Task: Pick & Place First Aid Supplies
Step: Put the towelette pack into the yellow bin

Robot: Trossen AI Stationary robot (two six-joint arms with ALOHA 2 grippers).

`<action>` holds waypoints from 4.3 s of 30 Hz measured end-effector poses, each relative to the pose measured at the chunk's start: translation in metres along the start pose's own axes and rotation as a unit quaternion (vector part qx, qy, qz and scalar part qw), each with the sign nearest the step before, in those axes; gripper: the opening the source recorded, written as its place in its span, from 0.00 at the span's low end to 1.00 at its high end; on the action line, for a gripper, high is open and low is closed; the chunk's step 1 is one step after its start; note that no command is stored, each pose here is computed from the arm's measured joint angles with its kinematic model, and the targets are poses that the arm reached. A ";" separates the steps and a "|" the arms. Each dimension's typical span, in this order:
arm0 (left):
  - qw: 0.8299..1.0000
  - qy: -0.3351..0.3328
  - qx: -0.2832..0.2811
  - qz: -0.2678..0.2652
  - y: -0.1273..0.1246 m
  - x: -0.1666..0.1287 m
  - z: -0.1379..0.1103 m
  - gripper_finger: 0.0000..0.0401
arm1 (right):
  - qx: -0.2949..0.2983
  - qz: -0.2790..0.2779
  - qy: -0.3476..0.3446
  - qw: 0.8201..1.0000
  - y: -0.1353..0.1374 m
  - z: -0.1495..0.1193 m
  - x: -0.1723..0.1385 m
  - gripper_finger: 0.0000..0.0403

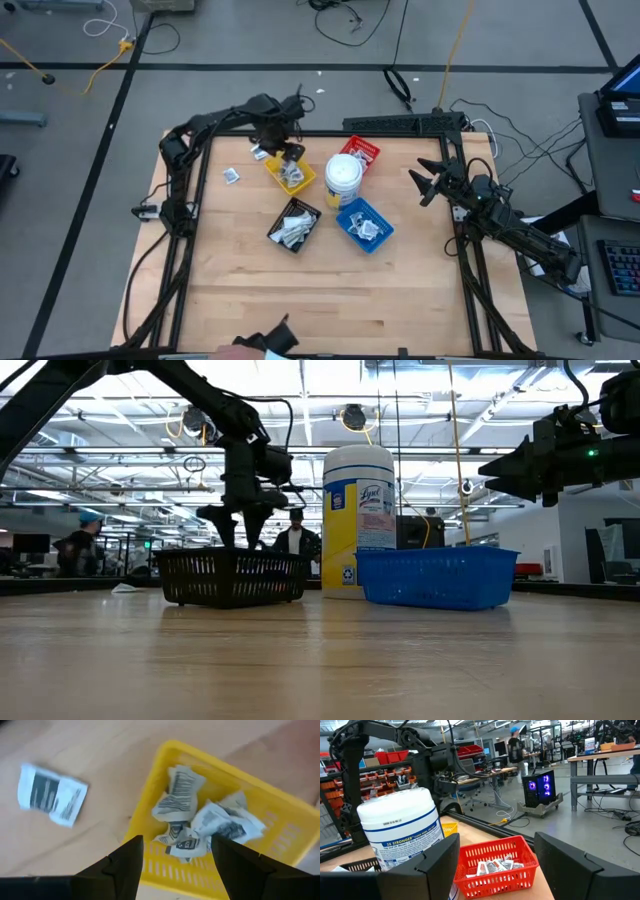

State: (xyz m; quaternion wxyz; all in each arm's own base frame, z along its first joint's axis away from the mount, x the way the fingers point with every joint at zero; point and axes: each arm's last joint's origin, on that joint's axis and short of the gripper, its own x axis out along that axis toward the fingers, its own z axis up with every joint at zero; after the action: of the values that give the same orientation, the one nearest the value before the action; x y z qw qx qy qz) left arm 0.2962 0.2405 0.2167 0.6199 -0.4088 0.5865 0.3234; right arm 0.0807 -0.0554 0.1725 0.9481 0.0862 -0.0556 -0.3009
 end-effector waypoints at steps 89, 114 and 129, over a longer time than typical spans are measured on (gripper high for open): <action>0.983 -0.021 -0.183 0.010 0.111 0.021 -0.123 0.05 | 0.000 0.000 0.000 1.000 0.000 0.000 0.000 0.63; 0.998 -0.015 -0.055 0.016 0.057 -0.031 -0.066 0.02 | 0.000 0.000 0.000 1.000 0.000 0.000 0.000 0.63; 0.999 -0.006 0.051 -0.006 -0.007 -0.030 -0.003 0.02 | 0.000 0.000 0.000 1.000 0.000 0.000 0.000 0.63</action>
State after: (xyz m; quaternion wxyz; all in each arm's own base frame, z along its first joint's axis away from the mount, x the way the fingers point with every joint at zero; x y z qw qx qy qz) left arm 0.2975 0.2366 0.2476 0.6455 -0.3779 0.5961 0.2919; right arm 0.0807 -0.0555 0.1724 0.9481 0.0863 -0.0556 -0.3011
